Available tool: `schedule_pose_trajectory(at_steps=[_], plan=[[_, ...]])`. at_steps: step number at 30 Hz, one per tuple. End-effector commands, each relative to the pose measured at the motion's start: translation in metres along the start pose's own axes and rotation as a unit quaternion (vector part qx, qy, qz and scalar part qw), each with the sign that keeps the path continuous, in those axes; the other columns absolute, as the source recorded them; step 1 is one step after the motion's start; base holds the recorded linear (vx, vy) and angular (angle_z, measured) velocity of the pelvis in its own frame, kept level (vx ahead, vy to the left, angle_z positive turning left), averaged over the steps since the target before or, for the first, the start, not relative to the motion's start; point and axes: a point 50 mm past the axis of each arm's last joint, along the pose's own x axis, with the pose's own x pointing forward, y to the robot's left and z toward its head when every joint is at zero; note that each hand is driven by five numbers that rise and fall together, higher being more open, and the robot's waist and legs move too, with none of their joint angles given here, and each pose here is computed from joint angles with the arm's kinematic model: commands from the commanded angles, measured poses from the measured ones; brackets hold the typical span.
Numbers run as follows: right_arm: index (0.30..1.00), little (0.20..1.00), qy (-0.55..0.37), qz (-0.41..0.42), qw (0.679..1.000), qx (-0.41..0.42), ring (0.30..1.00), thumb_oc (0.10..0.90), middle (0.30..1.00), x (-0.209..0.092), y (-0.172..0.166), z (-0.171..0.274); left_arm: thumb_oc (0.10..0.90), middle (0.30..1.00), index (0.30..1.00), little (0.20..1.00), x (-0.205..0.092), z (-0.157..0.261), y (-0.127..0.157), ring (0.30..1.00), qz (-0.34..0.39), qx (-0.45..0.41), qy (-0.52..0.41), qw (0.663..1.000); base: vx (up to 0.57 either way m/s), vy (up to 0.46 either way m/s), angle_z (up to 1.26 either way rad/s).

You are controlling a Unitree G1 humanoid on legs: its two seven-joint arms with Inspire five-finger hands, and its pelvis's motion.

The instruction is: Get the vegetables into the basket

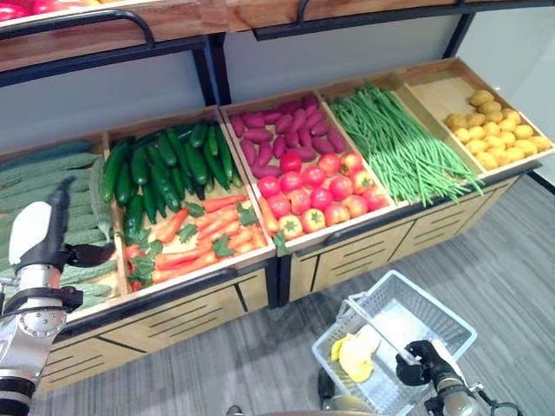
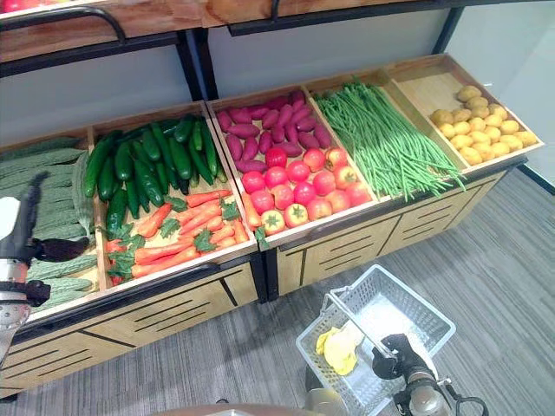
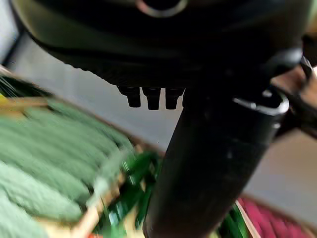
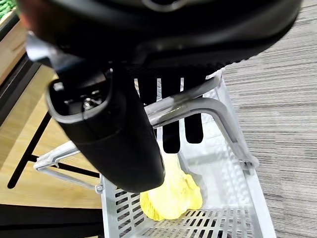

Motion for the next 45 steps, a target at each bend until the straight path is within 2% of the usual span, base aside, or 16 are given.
schedule_pose_trajectory(at_steps=[1, 6, 10, 12, 17, 23, 35, 36, 38, 39, 45], plan=[[0.3, 0.3, -0.122, -0.05, 0.991, 0.0, 0.3, 0.4, 0.3, 0.01, -0.035, 0.054, 0.9, 1.0, 1.0, 1.0, 0.019, 0.014, 0.045, 1.0, 0.029, 0.034, -0.044, 0.998, -0.01, 0.016, -0.04], [0.3, 0.3, -0.131, -0.053, 0.99, -0.013, 0.3, 0.4, 0.3, 0.012, -0.037, 0.06, 0.9, 1.0, 1.0, 1.0, 0.031, 0.02, 0.043, 1.0, 0.018, 0.071, -0.044, 0.996, -0.04, 0.014, -0.03], [0.3, 0.3, -0.134, -0.067, 0.989, -0.017, 0.3, 0.4, 0.3, 0.017, -0.042, 0.068, 0.9, 1.0, 1.0, 1.0, 0.045, 0.034, 0.048, 1.0, 0.038, 0.133, -0.054, 0.989, -0.09, 0.016, 0.03], [0.3, 0.3, -0.149, -0.074, 0.986, -0.027, 0.3, 0.4, 0.3, 0.018, -0.046, 0.079, 0.9, 1.0, 1.0, 1.0, 0.053, 0.053, 0.054, 1.0, 0.058, 0.158, -0.085, 0.982, -0.1, 0.031, 0.1], [0.3, 0.3, -0.162, -0.073, 0.984, -0.032, 0.3, 0.4, 0.3, 0.022, -0.046, 0.091, 0.9, 1.0, 1.0, 1.0, 0.061, 0.069, 0.059, 1.0, 0.053, 0.217, -0.115, 0.968, -0.05, 0.022, 0.12], [0.3, 0.3, -0.163, -0.079, 0.983, -0.029, 0.3, 0.4, 0.3, 0.024, -0.049, 0.095, 0.9, 1.0, 1.0, 1.0, 0.064, 0.083, 0.056, 1.0, 0.043, 0.217, -0.143, 0.965, 0.0, 0.0, 0.0], [0.3, 0.3, -0.154, -0.077, 0.985, -0.033, 0.3, 0.4, 0.3, 0.024, -0.049, 0.091, 0.9, 1.0, 1.0, 1.0, 0.061, 0.072, 0.052, 1.0, 0.022, 0.224, -0.125, 0.966, 0.0, 0.0, 0.0], [0.3, 0.3, -0.154, -0.076, 0.985, -0.033, 0.3, 0.4, 0.3, 0.024, -0.049, 0.09, 0.775, 0.824, 0.824, 0.824, 0.061, 0.072, 0.052, 0.824, 0.021, 0.223, -0.124, 0.967, 0.0, 0.0, 0.0], [0.3, 0.3, -0.154, -0.076, 0.985, -0.033, 0.3, 0.4, 0.3, 0.024, -0.049, 0.091, 0.612, 0.596, 0.596, 0.596, 0.06, 0.07, 0.051, 0.596, 0.02, 0.222, -0.121, 0.967, 0.0, 0.0, 0.0], [0.3, 0.3, -0.151, -0.076, 0.985, -0.031, 0.3, 0.4, 0.3, 0.024, -0.05, 0.089, 0.4, 0.3, 0.3, 0.3, 0.061, 0.069, 0.05, 0.3, 0.005, 0.224, -0.119, 0.967, 0.0, 0.0, 0.0], [0.3, 0.3, -0.144, -0.07, 0.987, -0.033, 0.3, 0.4, 0.3, 0.025, -0.048, 0.087, 0.4, 0.3, 0.3, 0.3, 0.062, 0.066, 0.043, 0.3, -0.025, 0.232, -0.113, 0.966, 0.0, 0.005, -0.05]])
